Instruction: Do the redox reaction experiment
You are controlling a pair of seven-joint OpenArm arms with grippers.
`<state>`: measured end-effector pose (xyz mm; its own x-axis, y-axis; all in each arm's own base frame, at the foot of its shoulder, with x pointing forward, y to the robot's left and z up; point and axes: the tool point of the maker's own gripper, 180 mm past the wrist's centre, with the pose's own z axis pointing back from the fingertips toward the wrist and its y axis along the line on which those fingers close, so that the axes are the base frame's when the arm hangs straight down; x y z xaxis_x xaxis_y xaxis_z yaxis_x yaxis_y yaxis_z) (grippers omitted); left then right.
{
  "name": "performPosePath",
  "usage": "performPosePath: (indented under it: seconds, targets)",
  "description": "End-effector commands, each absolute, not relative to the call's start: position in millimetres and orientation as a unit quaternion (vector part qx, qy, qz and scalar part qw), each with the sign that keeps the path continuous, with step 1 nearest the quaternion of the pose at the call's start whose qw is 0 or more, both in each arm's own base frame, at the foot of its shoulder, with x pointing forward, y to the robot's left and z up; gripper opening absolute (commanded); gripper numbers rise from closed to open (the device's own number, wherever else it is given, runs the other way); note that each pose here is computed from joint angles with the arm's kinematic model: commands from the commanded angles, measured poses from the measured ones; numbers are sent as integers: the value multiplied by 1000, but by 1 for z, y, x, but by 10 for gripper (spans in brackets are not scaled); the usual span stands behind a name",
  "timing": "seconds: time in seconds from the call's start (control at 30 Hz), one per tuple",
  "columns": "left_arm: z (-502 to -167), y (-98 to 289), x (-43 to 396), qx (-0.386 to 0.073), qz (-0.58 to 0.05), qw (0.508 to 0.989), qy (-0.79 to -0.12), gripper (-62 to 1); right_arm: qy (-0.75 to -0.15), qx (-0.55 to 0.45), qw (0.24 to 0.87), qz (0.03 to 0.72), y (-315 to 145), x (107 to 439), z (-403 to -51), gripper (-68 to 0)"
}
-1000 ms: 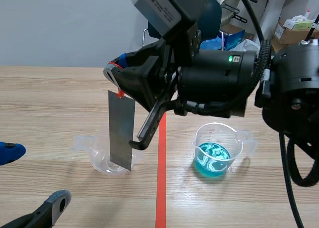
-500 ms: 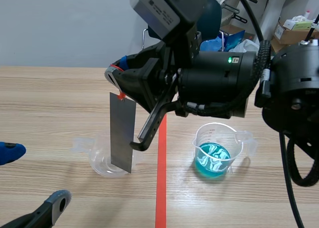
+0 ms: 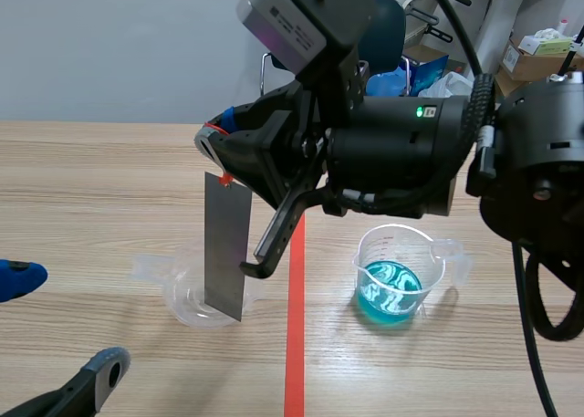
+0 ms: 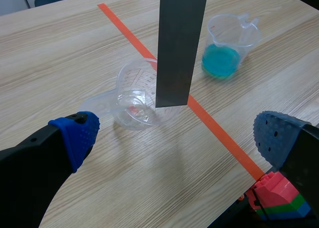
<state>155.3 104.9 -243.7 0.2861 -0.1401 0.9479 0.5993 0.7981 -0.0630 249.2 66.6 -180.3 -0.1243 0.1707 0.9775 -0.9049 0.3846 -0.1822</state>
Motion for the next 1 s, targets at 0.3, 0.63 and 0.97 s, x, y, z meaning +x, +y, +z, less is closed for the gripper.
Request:
performPosePath:
  seconds: [0.3, 0.63, 0.97]
  targets:
    - [-235, 102, 156, -216, -234, 766, -558, 14, -596, 307, 582, 461, 65, 251, -176, -658]
    - [-235, 102, 156, -216, -234, 766, -558, 14, -603, 314, 573, 458, 65, 250, -170, -658]
    - [-235, 102, 156, -216, -234, 766, -558, 14, -644, 318, 513, 470, 58, 235, -125, -658]
